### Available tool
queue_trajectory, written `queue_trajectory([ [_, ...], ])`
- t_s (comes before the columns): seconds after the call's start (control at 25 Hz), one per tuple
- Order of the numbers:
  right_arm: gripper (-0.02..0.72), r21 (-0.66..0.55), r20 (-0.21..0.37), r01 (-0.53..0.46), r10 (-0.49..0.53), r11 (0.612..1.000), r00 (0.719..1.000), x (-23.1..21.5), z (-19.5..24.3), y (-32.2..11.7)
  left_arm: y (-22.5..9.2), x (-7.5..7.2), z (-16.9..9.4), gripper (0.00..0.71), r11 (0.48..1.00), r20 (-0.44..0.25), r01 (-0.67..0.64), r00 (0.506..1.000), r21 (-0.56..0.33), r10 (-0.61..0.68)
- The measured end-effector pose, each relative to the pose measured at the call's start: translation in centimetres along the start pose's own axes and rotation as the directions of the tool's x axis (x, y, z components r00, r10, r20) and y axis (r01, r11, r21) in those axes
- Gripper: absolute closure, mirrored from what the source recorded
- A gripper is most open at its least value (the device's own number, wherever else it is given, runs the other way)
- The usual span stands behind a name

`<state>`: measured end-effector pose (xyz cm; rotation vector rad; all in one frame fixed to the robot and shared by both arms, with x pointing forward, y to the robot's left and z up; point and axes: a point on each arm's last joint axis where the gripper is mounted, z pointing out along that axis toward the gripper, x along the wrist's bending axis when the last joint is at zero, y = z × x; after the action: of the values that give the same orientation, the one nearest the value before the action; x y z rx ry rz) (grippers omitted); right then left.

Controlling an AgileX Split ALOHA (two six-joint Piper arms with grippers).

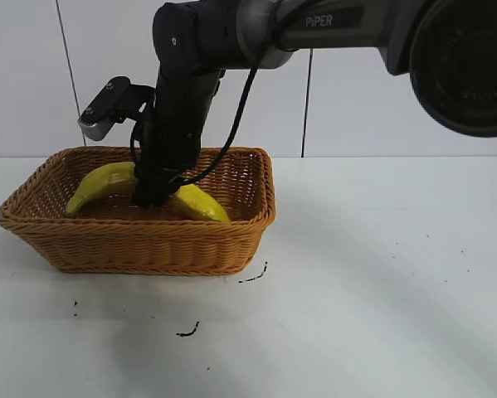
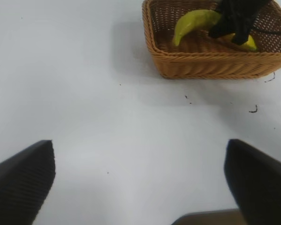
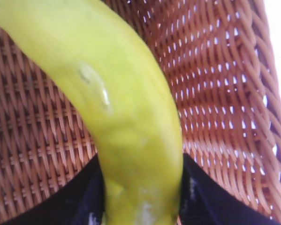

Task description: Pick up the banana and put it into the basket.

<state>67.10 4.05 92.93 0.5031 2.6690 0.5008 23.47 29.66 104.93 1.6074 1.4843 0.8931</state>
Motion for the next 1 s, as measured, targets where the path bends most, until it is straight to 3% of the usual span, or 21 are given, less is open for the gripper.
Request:
queue_trajectory([
  [0.2,0.052,-0.008,0.038,-0.173,0.173,0.985,0.984,-1.4,-6.0,1.1,0.0,0.0,0.0,0.015,1.0,0.0,0.0,1.0,0.0,0.0],
  [0.4,0.048,-0.003,-0.011,-0.339,0.339,0.941,0.941,-2.9,-11.1,0.9,0.0,0.0,0.0,0.015,1.0,0.0,0.0,1.0,0.0,0.0],
  [0.6,0.048,0.038,-0.083,-0.526,0.528,0.849,0.845,-6.2,-11.9,-1.8,0.0,0.0,0.0,0.015,1.0,0.0,0.0,1.0,0.0,0.0],
  [0.84,0.048,0.039,-0.014,-0.661,0.662,0.749,0.749,-12.3,-12.3,-7.1,0.0,0.0,0.0,0.015,1.0,0.0,0.0,1.0,0.0,0.0],
  [1.0,0.048,0.038,0.052,-0.748,0.747,0.662,0.663,-16.9,-13.1,-12.3,0.0,0.0,0.0,0.015,1.0,0.0,0.0,1.0,0.0,0.0],
])
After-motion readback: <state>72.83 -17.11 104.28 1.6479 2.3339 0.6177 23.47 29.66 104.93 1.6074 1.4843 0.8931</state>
